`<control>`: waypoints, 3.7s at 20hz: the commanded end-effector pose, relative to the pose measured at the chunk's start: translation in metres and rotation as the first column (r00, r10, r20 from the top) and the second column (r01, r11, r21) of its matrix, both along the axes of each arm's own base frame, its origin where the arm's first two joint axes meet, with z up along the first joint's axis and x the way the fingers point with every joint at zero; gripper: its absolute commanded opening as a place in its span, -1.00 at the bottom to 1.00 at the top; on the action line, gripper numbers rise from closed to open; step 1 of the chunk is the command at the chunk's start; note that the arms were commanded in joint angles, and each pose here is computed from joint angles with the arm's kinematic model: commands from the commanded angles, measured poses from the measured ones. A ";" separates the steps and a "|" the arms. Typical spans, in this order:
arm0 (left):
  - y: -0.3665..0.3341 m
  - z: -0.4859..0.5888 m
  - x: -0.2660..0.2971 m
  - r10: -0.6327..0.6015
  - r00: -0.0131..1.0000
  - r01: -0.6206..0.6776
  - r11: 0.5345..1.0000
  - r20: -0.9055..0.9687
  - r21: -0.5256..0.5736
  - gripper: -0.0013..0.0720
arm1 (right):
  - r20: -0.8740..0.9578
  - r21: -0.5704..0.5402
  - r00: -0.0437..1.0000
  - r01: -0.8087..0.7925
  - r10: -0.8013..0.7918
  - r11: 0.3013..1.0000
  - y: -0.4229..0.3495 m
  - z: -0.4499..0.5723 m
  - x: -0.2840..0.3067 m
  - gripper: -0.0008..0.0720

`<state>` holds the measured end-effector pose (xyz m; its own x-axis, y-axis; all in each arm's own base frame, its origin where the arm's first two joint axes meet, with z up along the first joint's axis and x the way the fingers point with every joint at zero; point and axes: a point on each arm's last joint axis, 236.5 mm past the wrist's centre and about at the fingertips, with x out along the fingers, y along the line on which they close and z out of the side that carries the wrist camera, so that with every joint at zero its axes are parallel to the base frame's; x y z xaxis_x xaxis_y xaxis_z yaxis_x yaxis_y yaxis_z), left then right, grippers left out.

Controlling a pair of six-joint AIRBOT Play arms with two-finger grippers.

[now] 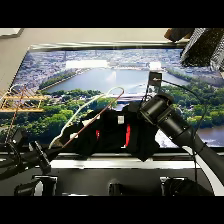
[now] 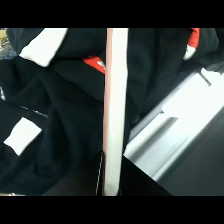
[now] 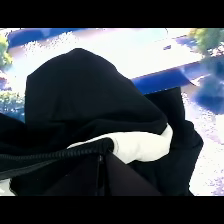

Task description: Fold the clothes and pants, and hang the long-sleeved shirts on hangers.

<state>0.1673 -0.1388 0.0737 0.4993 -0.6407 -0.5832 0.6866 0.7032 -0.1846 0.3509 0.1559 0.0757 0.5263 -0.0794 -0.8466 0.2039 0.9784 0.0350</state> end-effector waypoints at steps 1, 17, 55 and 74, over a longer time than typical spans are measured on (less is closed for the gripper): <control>0.018 0.027 0.053 0.239 0.969 -0.226 0.963 0.070 -0.149 -0.86 | 0.014 0.000 1.000 0.018 -0.018 1.000 -0.002 0.002 0.002 -0.85; 0.008 0.031 0.076 -0.347 0.937 0.348 0.915 -0.045 0.205 -0.86 | 0.002 -0.063 0.999 0.041 -0.041 0.997 -0.016 -0.001 0.001 -0.85; 0.009 0.043 0.020 -0.306 0.951 0.309 0.922 -0.048 0.233 -0.86 | 0.069 0.025 0.979 0.193 -0.194 0.981 -0.014 -0.004 0.017 -0.85; -0.009 0.014 0.026 -0.363 0.927 0.376 0.907 -0.099 0.190 -0.86 | 0.083 0.039 0.978 0.191 -0.193 0.981 -0.017 0.006 0.015 -0.85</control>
